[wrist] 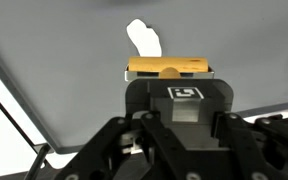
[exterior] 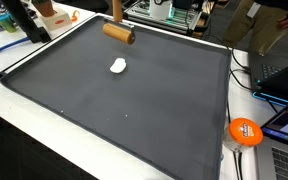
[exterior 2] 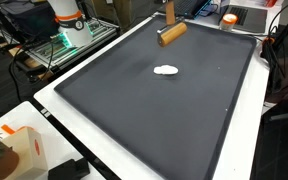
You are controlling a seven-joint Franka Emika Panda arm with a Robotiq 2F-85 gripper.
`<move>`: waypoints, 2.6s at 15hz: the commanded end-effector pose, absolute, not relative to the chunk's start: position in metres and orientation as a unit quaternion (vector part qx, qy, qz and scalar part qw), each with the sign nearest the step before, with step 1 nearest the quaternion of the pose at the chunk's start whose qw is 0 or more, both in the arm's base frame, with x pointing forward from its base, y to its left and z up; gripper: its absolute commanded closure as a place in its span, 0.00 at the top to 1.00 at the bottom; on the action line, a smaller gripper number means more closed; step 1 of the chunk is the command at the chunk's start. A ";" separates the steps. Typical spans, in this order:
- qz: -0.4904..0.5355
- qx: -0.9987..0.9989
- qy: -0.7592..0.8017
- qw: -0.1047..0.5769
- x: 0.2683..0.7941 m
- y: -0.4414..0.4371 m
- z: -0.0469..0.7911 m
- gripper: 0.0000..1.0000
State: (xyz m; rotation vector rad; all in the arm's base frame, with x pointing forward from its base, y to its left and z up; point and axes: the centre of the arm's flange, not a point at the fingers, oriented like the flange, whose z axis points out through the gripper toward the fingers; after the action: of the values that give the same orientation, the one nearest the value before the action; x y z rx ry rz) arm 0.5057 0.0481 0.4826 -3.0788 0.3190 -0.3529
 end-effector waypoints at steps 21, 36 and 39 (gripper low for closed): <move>-0.119 -0.991 0.053 -0.027 0.465 0.024 0.494 0.22; -0.176 -0.979 0.089 -0.044 0.394 0.055 0.464 0.22; -0.216 -0.971 0.095 -0.045 0.387 0.054 0.453 0.22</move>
State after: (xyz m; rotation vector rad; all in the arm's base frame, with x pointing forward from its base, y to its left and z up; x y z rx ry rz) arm 0.4101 0.0570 0.4620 -3.1524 0.2771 -0.5531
